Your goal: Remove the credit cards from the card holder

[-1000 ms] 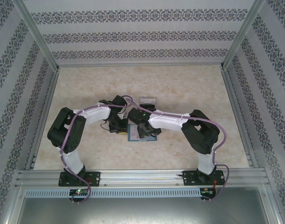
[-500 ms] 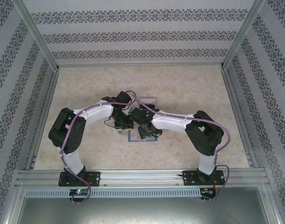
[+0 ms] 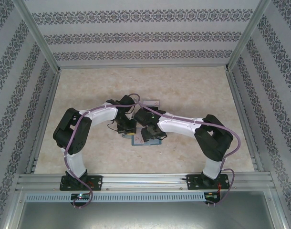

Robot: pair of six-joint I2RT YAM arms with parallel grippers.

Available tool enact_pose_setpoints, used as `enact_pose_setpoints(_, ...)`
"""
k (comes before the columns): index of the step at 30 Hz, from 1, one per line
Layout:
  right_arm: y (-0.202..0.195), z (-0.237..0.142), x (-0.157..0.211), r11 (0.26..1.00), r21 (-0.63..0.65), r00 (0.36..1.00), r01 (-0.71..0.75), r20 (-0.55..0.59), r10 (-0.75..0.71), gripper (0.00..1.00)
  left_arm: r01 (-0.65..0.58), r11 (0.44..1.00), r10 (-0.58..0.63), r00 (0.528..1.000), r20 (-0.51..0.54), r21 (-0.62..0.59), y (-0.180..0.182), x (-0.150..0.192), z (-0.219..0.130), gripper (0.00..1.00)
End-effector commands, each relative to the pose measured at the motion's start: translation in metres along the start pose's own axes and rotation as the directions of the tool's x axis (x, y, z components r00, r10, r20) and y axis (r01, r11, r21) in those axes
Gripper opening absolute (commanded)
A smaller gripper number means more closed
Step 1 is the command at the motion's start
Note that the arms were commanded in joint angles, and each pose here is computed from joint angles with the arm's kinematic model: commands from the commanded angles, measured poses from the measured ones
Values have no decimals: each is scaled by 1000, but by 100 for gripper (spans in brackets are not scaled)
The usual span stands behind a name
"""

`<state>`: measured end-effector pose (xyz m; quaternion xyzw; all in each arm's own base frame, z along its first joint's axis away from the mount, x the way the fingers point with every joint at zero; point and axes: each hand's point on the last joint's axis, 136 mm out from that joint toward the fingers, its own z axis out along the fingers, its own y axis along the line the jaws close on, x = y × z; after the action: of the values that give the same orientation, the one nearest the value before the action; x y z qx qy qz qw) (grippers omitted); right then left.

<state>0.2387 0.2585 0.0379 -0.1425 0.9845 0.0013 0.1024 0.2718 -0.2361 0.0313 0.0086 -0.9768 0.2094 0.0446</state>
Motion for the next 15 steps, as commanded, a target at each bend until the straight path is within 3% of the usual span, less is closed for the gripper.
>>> enact_pose_setpoints(1, 2, -12, -2, 1000, -29, 1000, 8, 15, -7, 68, -24, 1000, 24, 1000, -16, -18, 2, 8, 8, 6)
enact_pose_setpoints(11, 5, -27, -8, 998, -56, 999, -20, 42, 22, 66, -25, 1000, 25, 1000, -15, -17, 3, 9, 9, 6)
enact_pose_setpoints(15, 9, -34, -12, 997, -78, 998, -29, 52, 33, 56, -25, 1000, 25, 1000, -15, -16, 3, 9, 9, 6)
